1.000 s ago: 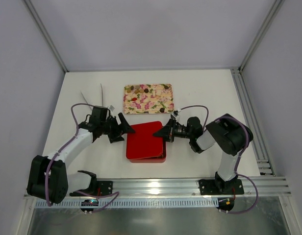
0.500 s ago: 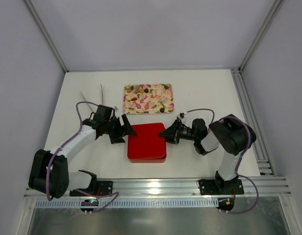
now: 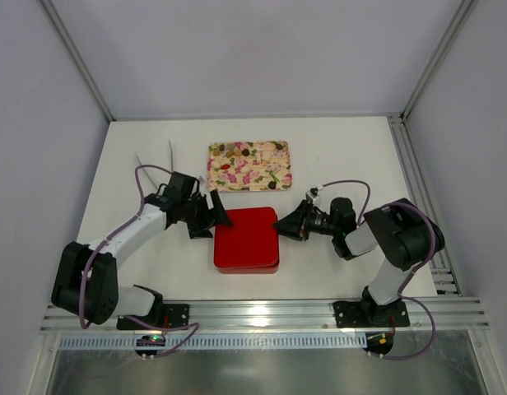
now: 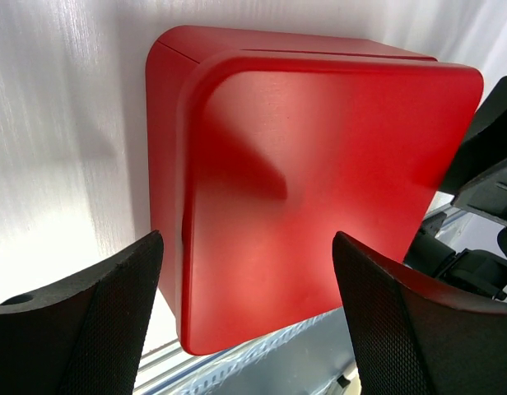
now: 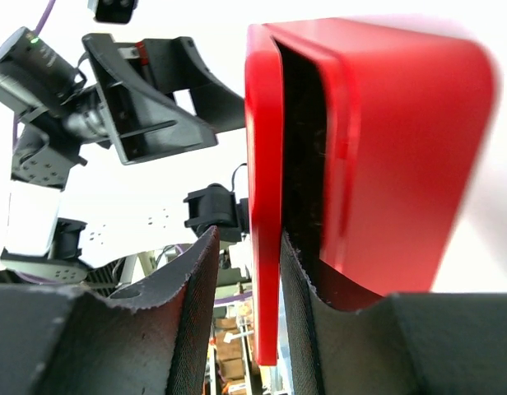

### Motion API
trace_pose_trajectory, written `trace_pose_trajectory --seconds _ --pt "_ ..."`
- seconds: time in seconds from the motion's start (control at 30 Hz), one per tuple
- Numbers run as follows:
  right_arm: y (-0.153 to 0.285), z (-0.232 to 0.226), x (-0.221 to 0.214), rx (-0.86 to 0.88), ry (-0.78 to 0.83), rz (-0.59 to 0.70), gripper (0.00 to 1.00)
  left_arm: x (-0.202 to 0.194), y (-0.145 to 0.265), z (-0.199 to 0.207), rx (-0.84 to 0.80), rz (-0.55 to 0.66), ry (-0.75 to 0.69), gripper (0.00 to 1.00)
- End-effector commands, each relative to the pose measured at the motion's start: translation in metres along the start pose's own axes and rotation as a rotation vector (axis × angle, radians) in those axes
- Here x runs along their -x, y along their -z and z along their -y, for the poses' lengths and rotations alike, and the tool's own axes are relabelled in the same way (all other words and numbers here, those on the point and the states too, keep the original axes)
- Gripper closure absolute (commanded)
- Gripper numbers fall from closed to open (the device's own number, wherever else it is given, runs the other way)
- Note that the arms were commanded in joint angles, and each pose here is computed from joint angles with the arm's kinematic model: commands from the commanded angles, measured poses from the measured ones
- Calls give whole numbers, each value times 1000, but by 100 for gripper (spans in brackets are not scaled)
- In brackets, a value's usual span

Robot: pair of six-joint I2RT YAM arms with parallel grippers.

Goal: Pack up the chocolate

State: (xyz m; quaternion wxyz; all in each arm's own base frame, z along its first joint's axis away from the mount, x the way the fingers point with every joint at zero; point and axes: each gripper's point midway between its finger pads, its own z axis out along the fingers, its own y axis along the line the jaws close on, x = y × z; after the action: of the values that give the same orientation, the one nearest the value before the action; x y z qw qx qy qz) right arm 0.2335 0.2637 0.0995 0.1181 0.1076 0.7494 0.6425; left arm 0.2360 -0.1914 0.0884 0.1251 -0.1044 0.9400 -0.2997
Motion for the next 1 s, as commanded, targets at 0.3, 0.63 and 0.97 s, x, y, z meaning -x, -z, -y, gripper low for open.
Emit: trace_pose_trajectory --seconds 0.3,0.63,0.97 --pt "12 16 5 -75 88 25 61 6 1 12 8 3 -50 19" --pt "17 25 9 -143 109 39 53 5 3 11 29 2 -53 19" --pt "21 26 15 -211 156 57 48 6 5 10 40 4 -60 19"
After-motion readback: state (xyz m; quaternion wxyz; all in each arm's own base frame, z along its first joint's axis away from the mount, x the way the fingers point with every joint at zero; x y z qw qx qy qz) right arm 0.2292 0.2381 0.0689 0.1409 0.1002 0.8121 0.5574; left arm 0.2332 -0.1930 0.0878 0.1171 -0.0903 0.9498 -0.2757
